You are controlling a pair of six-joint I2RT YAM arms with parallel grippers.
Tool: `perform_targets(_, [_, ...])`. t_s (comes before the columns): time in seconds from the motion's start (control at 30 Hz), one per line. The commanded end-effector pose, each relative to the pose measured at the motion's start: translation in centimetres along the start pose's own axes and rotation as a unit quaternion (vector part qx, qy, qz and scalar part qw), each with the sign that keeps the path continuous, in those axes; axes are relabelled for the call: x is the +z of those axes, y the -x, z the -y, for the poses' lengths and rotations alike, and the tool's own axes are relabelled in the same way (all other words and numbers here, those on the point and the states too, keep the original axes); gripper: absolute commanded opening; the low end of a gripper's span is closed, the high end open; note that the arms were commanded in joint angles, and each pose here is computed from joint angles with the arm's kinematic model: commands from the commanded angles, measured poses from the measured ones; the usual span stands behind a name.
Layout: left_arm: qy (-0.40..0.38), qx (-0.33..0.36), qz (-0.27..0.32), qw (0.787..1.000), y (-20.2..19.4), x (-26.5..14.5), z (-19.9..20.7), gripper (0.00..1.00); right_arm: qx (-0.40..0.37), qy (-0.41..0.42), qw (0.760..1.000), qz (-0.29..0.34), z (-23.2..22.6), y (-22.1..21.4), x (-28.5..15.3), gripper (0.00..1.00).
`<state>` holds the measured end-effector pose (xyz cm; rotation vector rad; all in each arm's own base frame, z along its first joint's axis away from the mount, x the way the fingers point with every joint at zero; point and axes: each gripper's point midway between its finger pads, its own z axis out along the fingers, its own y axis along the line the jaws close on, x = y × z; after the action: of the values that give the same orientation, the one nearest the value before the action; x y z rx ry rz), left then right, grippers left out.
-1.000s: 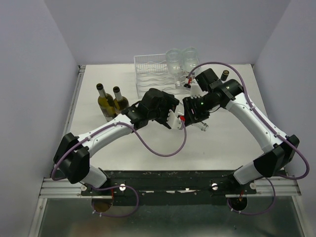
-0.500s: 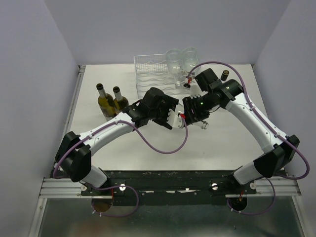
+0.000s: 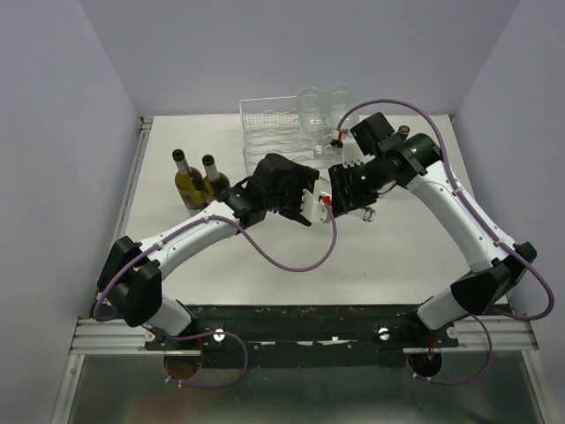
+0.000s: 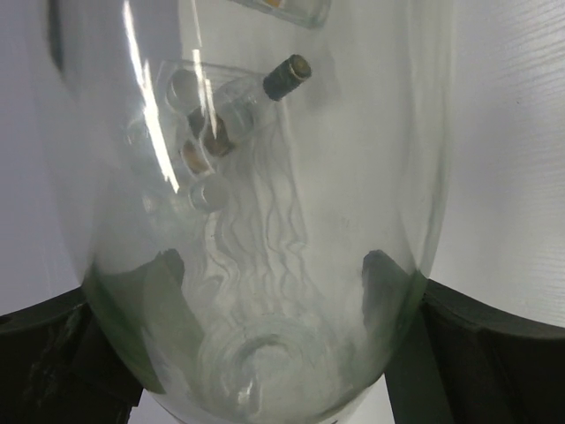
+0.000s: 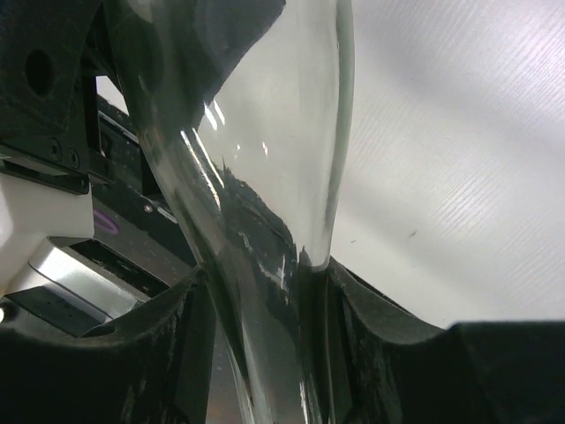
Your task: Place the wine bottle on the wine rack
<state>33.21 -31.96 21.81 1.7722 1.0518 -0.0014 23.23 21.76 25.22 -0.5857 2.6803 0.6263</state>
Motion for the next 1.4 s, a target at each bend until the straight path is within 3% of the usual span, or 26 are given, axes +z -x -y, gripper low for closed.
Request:
perform_targets(0.0, [0.082, 0.024, 0.05, 0.995, 3.4, -3.0, -5.1, 0.99, 0.033, -0.044, 0.998, 0.021, 1.3, 1.4, -0.7, 0.01])
perform_targets(0.77, [0.052, 0.099, 0.013, 0.994, 1.3, -3.9, -1.1, 0.99, 0.029, -0.079, 0.996, -0.035, 3.6, -0.9, 2.0, 0.0])
perform_targets(1.1, [0.011, 0.027, 0.103, 0.994, 5.2, -6.2, 0.7, 0.99, -0.008, -0.046, 0.999, -0.027, 2.8, -0.4, 2.3, 0.0])
perform_targets(1.37, [-0.038, -0.032, 0.154, 0.987, 7.3, -8.0, 2.4, 0.99, -0.074, 0.045, 0.996, -0.01, 0.2, -1.1, 1.5, 0.0])
